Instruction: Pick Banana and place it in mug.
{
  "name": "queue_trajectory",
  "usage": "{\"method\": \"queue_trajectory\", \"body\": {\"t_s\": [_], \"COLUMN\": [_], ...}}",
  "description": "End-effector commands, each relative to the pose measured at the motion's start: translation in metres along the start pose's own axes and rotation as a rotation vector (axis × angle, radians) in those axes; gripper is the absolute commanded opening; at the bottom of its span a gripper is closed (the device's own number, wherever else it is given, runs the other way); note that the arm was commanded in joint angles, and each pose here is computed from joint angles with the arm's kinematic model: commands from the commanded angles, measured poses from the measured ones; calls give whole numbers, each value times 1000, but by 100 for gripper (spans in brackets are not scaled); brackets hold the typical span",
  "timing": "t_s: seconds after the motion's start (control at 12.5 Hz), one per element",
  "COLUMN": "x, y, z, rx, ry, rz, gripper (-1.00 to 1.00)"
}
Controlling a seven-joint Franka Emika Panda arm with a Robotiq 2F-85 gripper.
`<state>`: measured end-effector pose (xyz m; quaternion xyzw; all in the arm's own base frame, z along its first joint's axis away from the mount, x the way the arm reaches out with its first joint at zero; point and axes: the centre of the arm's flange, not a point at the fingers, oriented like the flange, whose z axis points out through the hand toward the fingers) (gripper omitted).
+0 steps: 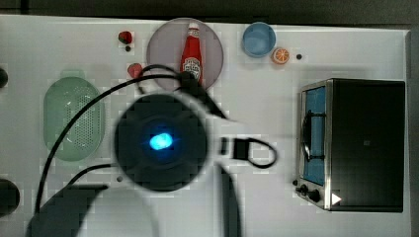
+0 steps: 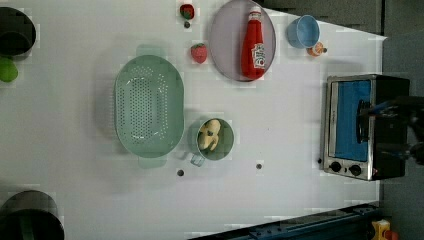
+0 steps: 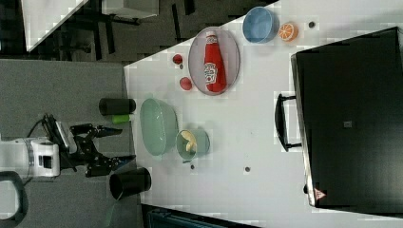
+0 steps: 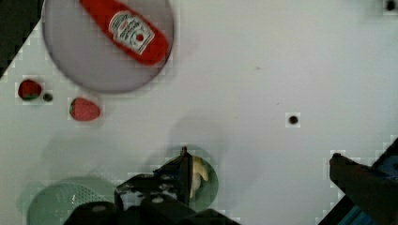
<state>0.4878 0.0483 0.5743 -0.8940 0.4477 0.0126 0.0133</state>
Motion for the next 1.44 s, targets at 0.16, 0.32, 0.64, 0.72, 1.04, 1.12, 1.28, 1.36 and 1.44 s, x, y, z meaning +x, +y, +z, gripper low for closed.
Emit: {"method": "queue_trajectory", "body": {"t_s": [0.16, 0.32, 0.64, 0.72, 1.04, 1.12, 1.28, 1.36, 1.44], "x": [48, 53, 54, 54, 54, 54, 54, 54, 54], "y": [44, 49, 49, 49, 49, 49, 49, 49, 49], "z": [-23, -27, -23, -22, -22, -22, -22, -22, -22], "rx": [-80, -78, -85, -86, -86, -86, -86, -86, -86], "ry": [28, 25, 19, 19, 19, 19, 19, 19, 19], "rz": [-5, 9, 9, 9, 9, 9, 9, 9, 9], "gripper": [100, 100, 100, 100, 100, 100, 100, 100, 100]}}
